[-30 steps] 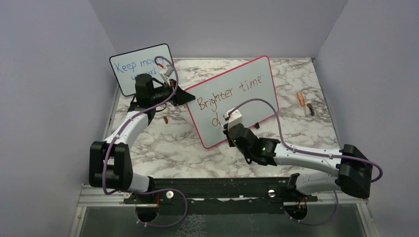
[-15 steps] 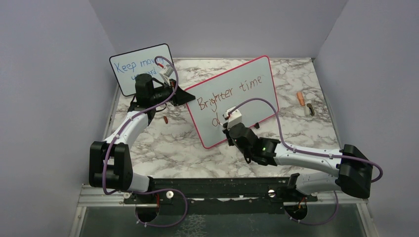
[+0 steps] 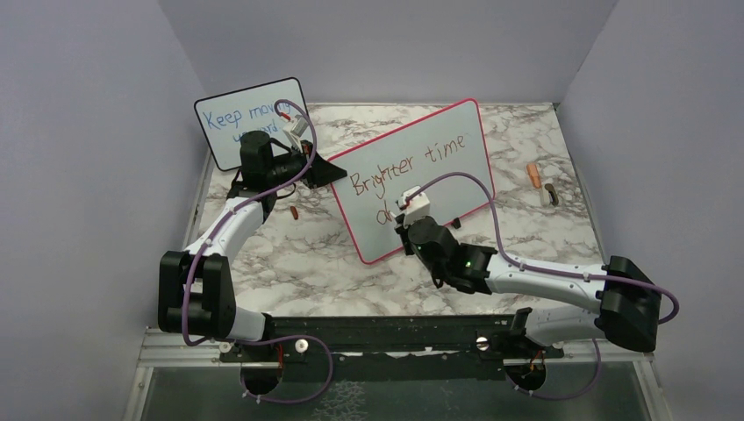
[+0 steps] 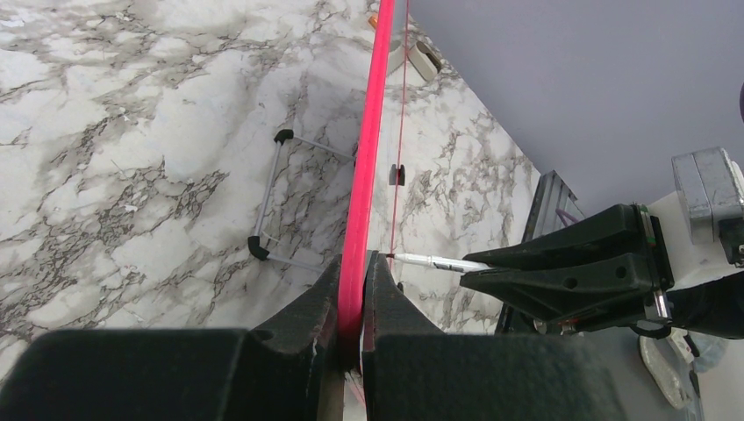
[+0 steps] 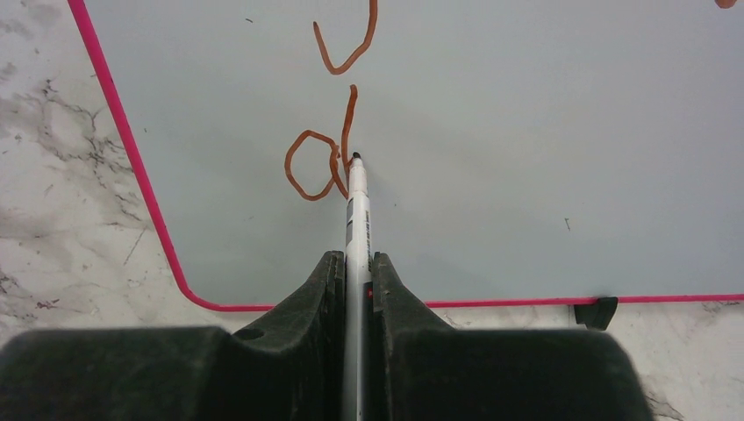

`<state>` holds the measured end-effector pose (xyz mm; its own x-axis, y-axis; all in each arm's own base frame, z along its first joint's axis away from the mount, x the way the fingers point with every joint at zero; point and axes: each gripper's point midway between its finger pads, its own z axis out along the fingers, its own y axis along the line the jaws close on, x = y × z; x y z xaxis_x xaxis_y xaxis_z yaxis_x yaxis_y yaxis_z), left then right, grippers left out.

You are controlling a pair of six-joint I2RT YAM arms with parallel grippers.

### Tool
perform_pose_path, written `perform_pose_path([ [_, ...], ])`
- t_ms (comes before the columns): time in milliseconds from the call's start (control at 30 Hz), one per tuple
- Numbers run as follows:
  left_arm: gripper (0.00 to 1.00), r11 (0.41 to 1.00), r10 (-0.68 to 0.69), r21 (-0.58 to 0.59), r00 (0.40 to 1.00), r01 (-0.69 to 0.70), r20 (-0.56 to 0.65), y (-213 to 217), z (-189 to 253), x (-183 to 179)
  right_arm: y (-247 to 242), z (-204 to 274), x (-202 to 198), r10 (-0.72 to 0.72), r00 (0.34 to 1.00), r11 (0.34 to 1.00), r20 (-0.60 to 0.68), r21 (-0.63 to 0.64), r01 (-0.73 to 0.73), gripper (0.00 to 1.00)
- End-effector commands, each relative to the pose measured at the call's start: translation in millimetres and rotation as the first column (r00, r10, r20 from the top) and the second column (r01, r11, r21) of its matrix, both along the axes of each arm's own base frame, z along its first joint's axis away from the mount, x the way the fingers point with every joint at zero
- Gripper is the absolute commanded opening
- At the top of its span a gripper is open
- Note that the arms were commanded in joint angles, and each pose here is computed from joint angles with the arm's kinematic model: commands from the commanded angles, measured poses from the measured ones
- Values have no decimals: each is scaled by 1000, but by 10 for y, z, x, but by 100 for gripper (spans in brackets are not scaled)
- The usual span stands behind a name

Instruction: Write a sentence on the whiteboard

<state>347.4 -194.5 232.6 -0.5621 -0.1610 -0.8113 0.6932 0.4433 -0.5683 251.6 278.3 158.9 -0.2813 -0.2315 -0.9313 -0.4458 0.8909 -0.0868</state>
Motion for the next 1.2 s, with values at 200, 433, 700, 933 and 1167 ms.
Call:
perform_pose_path([
  [200, 0, 992, 96, 90, 994, -92, -42, 107, -335, 126, -92, 109, 130, -80, 996, 997, 43, 7, 80, 1],
  [433, 0, 992, 96, 90, 994, -91, -44, 104, -337, 126, -179, 17, 91, -95, 995, 995, 13, -6, 95, 1],
  [700, 0, 992, 97, 90, 994, -93, -43, 109, -335, 126, -213, -153, -4, -78, 996, 997, -48, -24, 77, 1],
  [933, 0, 991, 98, 91, 994, -94, -40, 110, -330, 127, -239, -294, -62, -69, 994, 996, -88, -56, 64, 1],
  [1167, 0, 991, 99, 92, 994, -95, -41, 113, -336, 128, -263, -312, -72, -72, 993, 996, -92, -63, 66, 1],
])
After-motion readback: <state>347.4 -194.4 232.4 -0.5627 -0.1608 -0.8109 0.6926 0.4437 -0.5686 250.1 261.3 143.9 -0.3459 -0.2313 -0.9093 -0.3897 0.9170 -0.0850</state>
